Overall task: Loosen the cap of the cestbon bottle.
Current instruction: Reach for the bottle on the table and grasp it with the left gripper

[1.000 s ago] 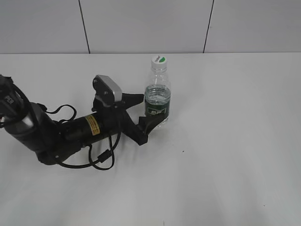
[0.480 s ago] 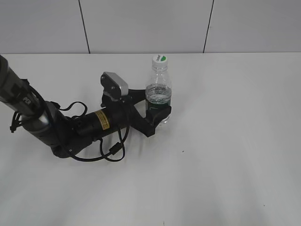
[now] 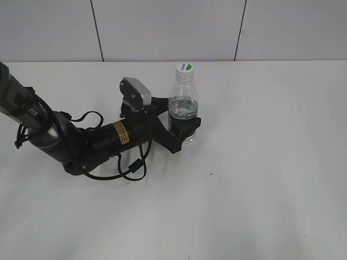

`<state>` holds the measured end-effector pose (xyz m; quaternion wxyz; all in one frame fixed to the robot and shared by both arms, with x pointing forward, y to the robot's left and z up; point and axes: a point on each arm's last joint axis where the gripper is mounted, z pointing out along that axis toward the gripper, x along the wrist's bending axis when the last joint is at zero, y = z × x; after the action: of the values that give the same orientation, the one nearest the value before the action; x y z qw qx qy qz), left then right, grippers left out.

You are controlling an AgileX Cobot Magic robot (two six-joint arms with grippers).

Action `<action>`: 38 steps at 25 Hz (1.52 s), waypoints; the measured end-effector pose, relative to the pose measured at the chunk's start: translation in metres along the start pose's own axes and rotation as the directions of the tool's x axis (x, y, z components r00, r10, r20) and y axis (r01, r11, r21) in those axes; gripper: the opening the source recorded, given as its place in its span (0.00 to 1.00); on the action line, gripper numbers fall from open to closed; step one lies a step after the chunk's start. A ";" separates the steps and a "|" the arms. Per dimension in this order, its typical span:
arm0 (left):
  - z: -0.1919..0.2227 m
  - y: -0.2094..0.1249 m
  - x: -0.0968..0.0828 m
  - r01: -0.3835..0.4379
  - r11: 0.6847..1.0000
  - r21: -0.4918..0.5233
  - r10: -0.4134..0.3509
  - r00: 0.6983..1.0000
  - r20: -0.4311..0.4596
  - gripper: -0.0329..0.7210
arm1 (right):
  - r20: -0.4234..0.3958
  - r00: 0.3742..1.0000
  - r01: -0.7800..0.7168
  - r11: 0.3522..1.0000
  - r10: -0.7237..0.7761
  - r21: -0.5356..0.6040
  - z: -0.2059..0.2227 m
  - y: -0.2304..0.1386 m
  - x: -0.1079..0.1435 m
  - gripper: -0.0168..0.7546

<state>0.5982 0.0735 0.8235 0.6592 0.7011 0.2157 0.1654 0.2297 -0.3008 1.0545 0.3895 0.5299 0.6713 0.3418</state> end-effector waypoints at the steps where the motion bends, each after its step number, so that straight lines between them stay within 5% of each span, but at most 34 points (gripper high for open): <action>1: 0.000 0.000 0.000 0.000 1.000 0.006 0.000 1.000 0.001 0.79 | 0.000 1.000 0.000 1.000 0.000 0.000 0.000 0.000 0.000 0.79; 30: 0.017 -0.006 -0.006 -0.002 0.997 0.081 0.004 1.000 -0.025 0.79 | 0.000 1.000 0.000 1.000 0.000 0.000 0.000 0.000 0.000 0.79; 38: 0.018 -0.001 -0.007 -0.001 1.000 0.030 0.001 1.000 -0.015 0.63 | 0.000 1.000 0.000 1.000 0.000 0.000 0.000 0.000 0.000 0.79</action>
<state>0.6015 0.0551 0.8216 0.6470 0.7097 0.2226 0.1678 0.2297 -0.3008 1.0545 0.3895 0.5299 0.6713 0.3418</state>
